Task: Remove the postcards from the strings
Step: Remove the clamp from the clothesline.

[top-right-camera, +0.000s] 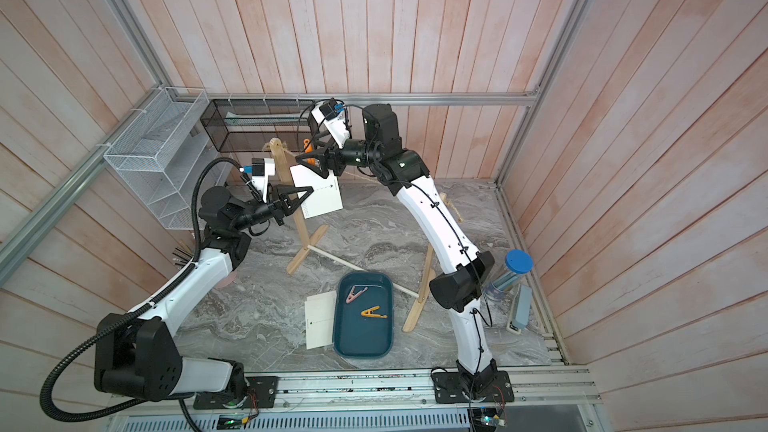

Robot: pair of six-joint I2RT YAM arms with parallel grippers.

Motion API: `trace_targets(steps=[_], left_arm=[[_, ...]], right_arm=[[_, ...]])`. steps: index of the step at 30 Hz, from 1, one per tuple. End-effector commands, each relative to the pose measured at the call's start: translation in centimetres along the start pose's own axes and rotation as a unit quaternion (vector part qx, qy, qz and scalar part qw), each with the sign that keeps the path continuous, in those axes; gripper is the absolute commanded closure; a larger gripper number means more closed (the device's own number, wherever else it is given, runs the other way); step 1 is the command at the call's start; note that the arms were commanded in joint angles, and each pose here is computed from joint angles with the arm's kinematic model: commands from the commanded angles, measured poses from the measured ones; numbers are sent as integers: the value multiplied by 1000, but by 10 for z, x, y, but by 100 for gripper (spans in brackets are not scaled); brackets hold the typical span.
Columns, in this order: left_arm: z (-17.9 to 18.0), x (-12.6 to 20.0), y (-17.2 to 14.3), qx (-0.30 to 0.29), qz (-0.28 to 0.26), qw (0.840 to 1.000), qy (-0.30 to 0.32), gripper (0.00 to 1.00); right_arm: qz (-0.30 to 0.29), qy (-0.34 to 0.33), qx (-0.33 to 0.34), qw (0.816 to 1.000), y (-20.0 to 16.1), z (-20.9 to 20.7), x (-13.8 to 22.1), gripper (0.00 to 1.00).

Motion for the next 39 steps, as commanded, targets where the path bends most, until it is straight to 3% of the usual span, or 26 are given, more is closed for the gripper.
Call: trace_targets(steps=[1,3,18,39], left_arm=[[-2,1,2,-7,5,1000,-9,100],[-3,0,2,-6,7,1000,-12,100],[-4,2,1,-4,21,999,-24,100],[-4,7,2,-2,28,999,-31,100]], right_arm=[[-7,14,11,1000,7,4,5,27],[-7,18,11,1000,6,4,4,31],[-16,61,7,998,1,5,2,35],[-20,85,-3,996,-4,4,1,60]])
Point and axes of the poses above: each gripper's point midway between its finger pads, its own x axis back along the fingers, its own z axis along the line the jaws close on, y = z × x, the point moved 3 cm from there along x, back along the fingers, and after that the axes turned 7 degrees about x, right-handed, at the moved point
